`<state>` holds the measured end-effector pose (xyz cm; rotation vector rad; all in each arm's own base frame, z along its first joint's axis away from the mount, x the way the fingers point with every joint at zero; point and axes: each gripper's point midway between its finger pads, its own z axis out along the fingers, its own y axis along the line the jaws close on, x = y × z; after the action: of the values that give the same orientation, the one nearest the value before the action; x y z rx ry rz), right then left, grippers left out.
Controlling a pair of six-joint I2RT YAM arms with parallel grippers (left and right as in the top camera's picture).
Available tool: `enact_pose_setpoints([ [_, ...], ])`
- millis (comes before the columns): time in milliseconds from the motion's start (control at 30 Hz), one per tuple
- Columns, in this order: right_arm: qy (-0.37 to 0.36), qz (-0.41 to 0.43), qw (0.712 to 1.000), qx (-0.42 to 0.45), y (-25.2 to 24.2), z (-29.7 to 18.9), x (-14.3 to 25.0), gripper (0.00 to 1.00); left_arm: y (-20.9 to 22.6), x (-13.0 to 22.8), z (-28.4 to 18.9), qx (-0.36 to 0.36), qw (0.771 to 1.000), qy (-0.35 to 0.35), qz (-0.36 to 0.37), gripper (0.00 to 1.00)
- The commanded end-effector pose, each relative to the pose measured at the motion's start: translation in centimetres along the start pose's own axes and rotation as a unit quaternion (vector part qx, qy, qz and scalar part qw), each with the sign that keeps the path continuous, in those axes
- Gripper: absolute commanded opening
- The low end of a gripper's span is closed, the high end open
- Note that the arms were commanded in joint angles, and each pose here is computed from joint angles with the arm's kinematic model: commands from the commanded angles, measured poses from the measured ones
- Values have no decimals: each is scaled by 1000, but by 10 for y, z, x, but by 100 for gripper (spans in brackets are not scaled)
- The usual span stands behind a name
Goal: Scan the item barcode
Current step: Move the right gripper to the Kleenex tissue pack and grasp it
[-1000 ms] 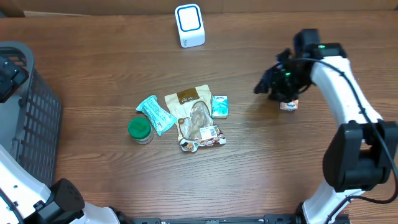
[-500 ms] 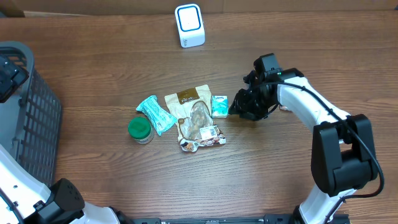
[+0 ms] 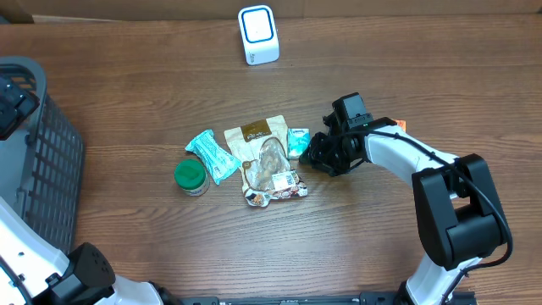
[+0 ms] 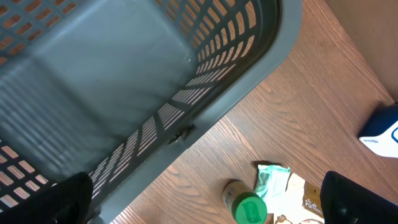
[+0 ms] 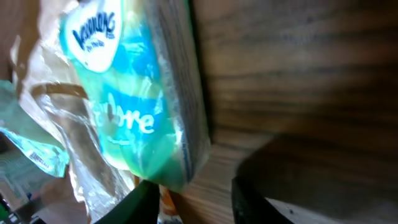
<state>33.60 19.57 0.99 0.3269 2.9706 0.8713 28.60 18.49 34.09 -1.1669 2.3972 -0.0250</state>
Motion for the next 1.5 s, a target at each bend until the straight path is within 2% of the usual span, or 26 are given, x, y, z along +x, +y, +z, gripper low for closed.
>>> enact_pose_setpoints([
  [0, -20, 11, 1000, -10, 5, -4, -6, 36, -3, 2, -1, 4, 1000, 2, 11, 100],
  [233, -51, 25, 998, -26, 3, -13, -28, 28, -3, 2, -1, 4, 1000, 2, 11, 100],
  [433, -62, 25, 997, -26, -5, -20, -38, 27, -3, 2, -1, 4, 1000, 2, 11, 100],
  [533, -62, 2, 997, -40, 3, -23, -40, 29, -3, 2, -1, 4, 1000, 2, 11, 100],
  [767, -83, -17, 995, -50, 15, -30, -54, 44, -3, 2, -1, 4, 1000, 2, 11, 100],
  [1033, -112, -35, 991, -63, 23, -34, -68, 49, -3, 2, -1, 4, 1000, 2, 11, 99],
  [1400, -90, -23, 994, -54, 8, -9, -66, 47, -3, 2, -1, 4, 1000, 2, 11, 100],
  [1467, -84, -19, 995, -55, 5, -3, -65, 39, -3, 2, -1, 4, 1000, 2, 11, 100],
])
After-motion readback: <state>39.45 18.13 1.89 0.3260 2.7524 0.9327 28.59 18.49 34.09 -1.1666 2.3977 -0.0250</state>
